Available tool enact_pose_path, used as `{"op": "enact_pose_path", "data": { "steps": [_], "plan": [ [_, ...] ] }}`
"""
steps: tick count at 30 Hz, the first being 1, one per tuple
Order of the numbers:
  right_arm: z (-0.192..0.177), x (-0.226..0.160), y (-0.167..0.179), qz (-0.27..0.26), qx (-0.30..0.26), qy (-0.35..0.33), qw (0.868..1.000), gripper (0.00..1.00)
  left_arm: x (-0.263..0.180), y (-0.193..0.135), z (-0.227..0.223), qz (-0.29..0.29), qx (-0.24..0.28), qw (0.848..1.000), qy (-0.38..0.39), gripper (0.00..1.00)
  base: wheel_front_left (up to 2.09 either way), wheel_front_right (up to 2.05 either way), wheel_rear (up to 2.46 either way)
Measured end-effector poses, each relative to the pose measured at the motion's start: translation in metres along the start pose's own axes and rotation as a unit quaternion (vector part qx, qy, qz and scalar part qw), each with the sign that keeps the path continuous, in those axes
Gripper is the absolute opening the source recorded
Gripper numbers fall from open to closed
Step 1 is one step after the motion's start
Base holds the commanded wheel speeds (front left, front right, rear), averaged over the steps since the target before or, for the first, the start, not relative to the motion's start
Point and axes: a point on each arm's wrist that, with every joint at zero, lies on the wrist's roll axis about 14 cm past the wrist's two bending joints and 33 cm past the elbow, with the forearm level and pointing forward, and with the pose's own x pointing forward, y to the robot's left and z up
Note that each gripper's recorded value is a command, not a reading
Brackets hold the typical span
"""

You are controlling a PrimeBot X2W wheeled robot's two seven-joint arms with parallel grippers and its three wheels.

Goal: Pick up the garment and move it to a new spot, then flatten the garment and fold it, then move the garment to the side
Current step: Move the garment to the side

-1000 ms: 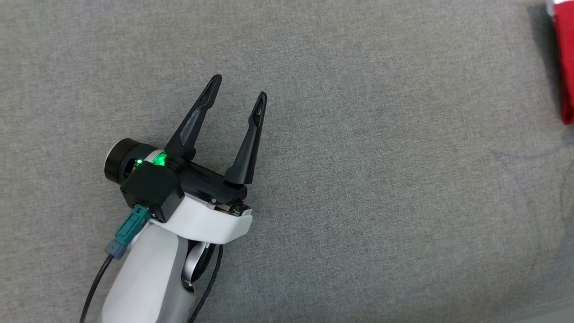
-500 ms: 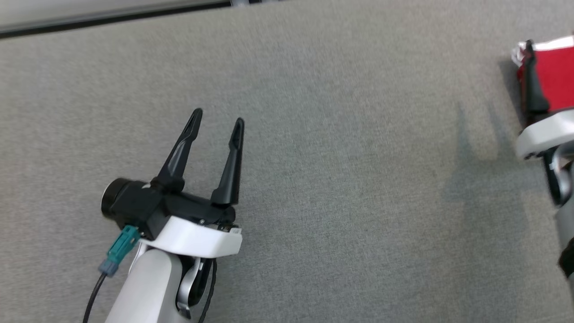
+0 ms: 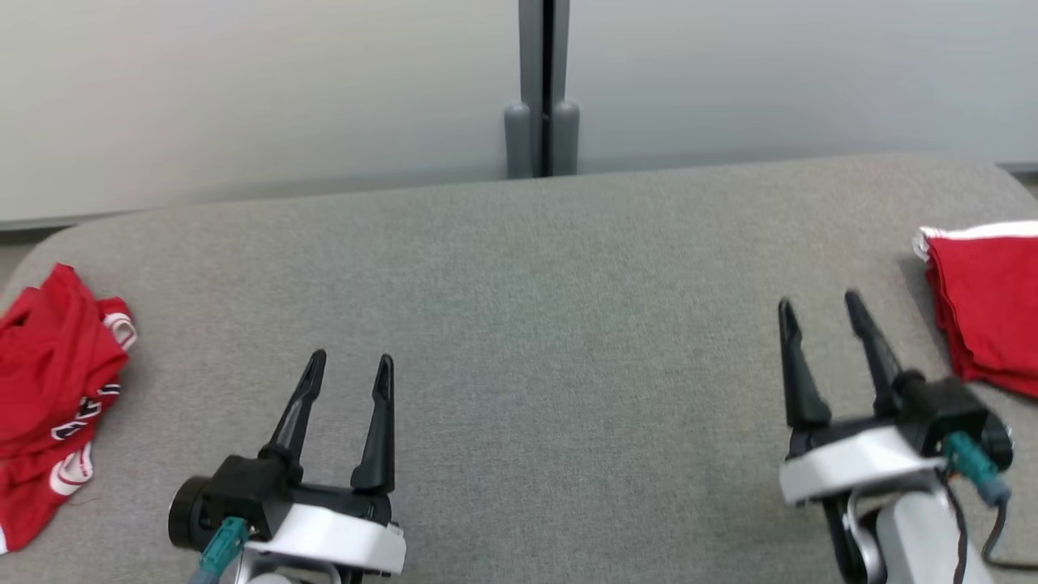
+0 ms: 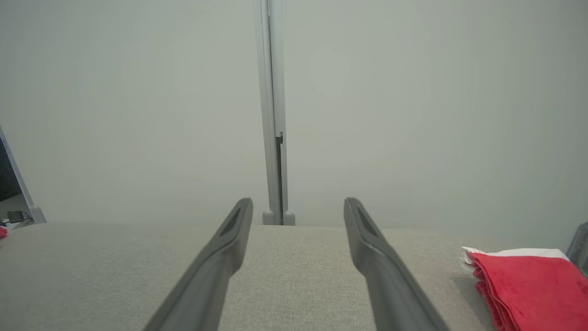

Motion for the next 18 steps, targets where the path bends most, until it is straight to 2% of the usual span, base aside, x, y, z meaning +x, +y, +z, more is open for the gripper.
{"op": "enact_pose_path", "data": {
  "steps": [5,10,18],
  "plan": [
    [-0.006,-0.026,0.018,0.012,0.019,0.008,1.0,1.0,-0.02,0.008,0.006,0.02,0.003,1.0,-0.005,1.0,0.0,0.0,0.0],
    [-0.01,-0.037,0.025,0.014,0.045,0.012,0.999,1.0,-0.027,0.009,0.007,0.028,0.002,1.0,-0.006,1.0,0.0,0.0,0.0],
    [-0.01,-0.04,0.027,0.015,0.049,0.012,0.999,1.0,-0.025,0.008,0.008,0.025,-0.001,1.0,-0.008,1.0,0.0,0.0,0.0]
  ]
}}
